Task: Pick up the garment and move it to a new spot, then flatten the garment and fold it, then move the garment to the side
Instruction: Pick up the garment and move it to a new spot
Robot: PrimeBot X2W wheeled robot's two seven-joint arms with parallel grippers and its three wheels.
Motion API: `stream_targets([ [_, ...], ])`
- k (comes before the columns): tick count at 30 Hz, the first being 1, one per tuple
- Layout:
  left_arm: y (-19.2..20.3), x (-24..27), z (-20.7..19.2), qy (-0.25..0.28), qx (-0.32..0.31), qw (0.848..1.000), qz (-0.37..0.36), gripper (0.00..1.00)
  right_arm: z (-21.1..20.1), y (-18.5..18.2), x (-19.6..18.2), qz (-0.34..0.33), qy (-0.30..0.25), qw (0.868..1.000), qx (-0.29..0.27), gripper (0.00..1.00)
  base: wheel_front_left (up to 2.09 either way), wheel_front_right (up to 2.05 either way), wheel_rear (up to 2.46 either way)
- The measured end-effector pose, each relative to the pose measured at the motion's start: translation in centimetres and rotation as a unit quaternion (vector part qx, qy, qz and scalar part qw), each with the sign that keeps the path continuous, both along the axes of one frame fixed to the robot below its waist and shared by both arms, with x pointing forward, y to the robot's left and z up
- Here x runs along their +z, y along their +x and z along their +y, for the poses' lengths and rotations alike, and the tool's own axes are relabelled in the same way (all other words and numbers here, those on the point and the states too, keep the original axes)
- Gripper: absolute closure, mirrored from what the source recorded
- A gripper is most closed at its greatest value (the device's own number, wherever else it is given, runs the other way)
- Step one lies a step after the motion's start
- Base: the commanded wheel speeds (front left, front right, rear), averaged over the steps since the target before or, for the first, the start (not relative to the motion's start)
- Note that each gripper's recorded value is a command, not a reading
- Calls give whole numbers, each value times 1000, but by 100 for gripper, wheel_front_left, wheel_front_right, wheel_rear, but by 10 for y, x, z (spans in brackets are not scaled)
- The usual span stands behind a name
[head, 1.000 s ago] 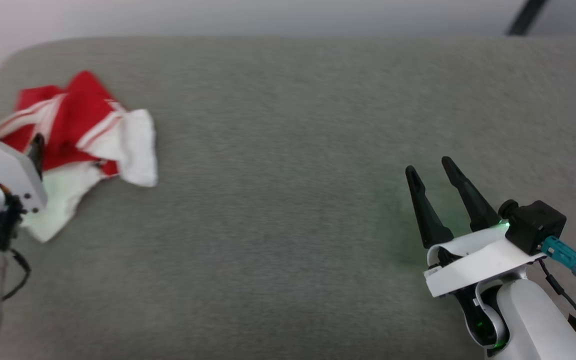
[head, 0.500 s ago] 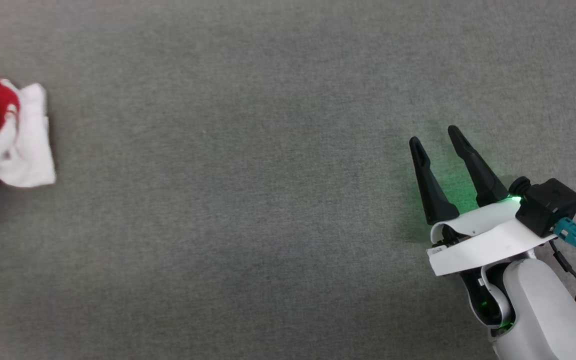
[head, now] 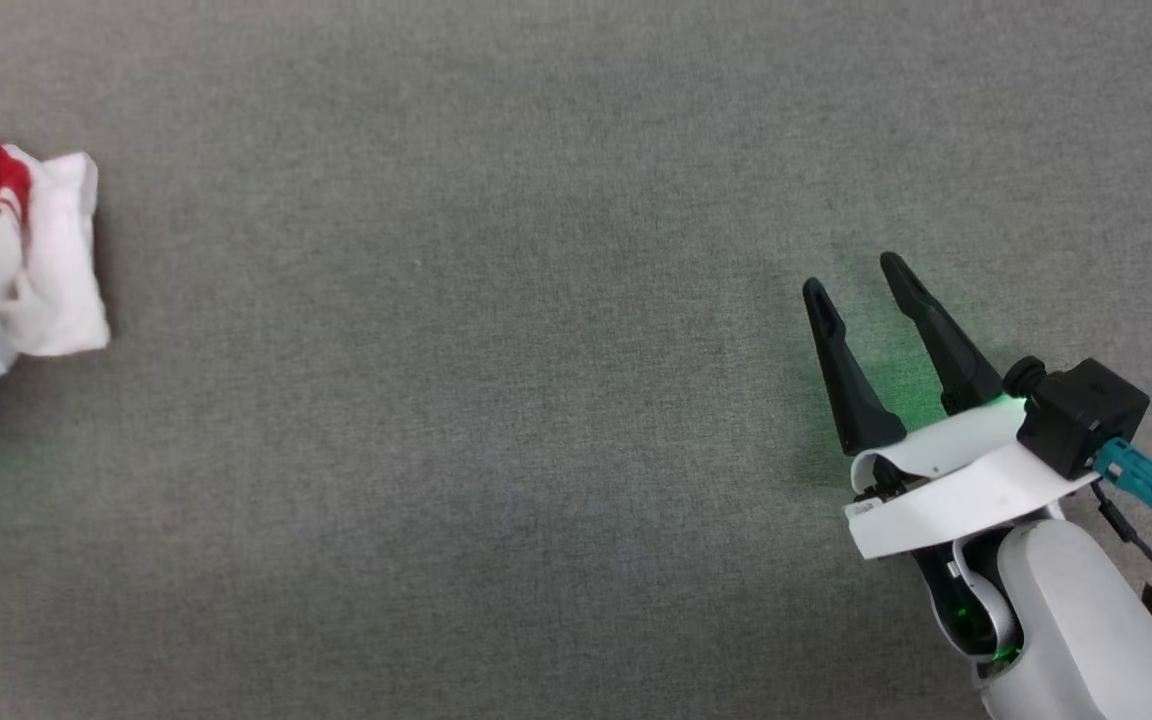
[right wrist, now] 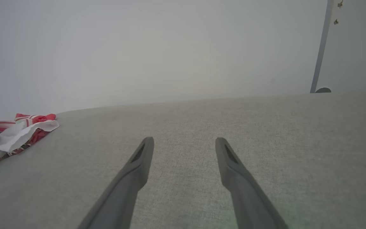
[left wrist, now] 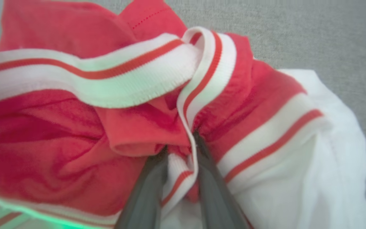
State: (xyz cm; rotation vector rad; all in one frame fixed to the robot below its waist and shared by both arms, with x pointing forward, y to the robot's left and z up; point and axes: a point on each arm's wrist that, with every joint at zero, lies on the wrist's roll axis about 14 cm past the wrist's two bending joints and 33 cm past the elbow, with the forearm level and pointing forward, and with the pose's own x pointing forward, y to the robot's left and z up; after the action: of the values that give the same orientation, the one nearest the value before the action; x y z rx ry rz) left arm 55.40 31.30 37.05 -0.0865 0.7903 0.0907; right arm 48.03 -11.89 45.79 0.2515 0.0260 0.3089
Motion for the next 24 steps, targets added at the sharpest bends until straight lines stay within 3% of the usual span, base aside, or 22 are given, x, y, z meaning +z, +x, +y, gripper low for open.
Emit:
stream_targets([
  [6,-1,33,-16,-22,6,997,-75,100,-3,-12,13,-8,3,1000,-8,0,0,0,0],
  [12,17,108,-58,-81,-11,977,-199,100,-7,-26,33,-25,10,999,-17,0,0,0,0],
  [18,16,174,-137,-133,-106,948,-270,100,-13,-39,54,-46,24,998,-36,0,0,0,0],
  [24,-5,194,-243,-187,-231,917,-268,100,-31,-49,65,-58,39,995,-70,0,0,0,0],
])
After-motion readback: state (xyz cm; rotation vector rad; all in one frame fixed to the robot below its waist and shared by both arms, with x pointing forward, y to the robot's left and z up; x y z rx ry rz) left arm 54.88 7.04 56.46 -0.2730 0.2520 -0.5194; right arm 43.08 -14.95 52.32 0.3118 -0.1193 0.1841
